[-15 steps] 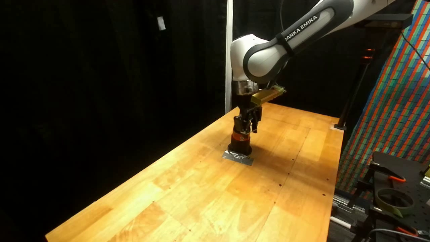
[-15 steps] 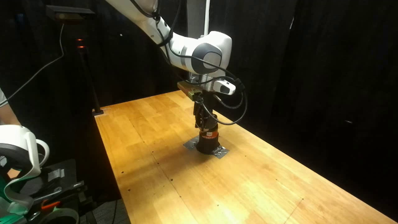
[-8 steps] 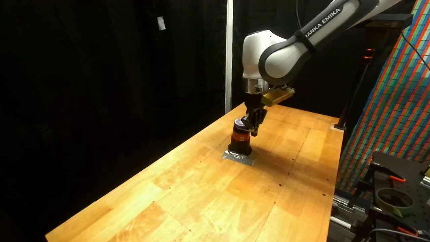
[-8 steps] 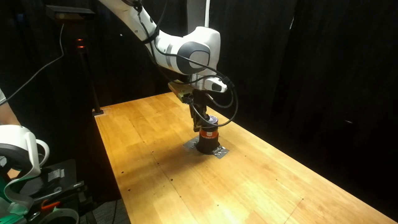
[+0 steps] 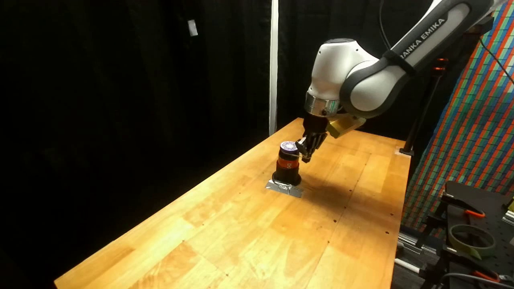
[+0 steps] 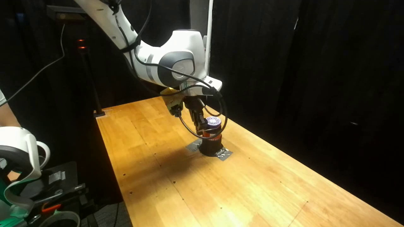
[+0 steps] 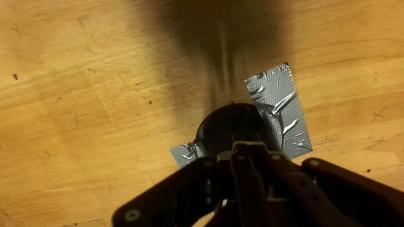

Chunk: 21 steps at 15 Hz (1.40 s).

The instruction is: Put the rubber band around the cup

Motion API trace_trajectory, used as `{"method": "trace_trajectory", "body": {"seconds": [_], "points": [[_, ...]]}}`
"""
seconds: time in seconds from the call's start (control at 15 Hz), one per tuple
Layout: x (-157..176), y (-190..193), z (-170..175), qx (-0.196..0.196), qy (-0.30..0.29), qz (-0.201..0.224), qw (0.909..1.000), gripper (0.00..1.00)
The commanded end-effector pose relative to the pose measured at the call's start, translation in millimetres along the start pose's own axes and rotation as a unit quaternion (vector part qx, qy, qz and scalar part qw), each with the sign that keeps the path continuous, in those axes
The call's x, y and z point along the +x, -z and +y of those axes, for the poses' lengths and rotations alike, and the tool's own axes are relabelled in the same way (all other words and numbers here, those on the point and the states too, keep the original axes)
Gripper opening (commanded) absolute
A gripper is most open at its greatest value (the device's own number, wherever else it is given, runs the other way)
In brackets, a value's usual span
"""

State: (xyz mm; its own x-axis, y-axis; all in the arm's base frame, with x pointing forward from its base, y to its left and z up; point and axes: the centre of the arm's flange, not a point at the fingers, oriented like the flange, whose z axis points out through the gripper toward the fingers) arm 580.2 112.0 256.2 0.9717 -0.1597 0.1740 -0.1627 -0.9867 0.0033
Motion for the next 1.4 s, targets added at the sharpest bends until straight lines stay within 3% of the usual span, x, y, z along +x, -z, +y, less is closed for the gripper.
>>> {"method": "trace_trajectory", "body": {"seconds": [0.0, 0.33, 0.67, 0.93, 1.33], "points": [[-40, 8, 10, -0.001, -0.023, 0.058, 0.998, 0.09], [-61, 10, 22, 0.033, -0.059, 0.144, 0.9873, 0.09], [-77, 13, 35, 0.063, -0.076, 0.2, 0.9748, 0.09], [-90, 17, 41, 0.082, -0.074, 0.232, 0.9665, 0.08], [-118, 18, 40, 0.107, -0.058, 0.242, 0.9626, 0.09]]}}
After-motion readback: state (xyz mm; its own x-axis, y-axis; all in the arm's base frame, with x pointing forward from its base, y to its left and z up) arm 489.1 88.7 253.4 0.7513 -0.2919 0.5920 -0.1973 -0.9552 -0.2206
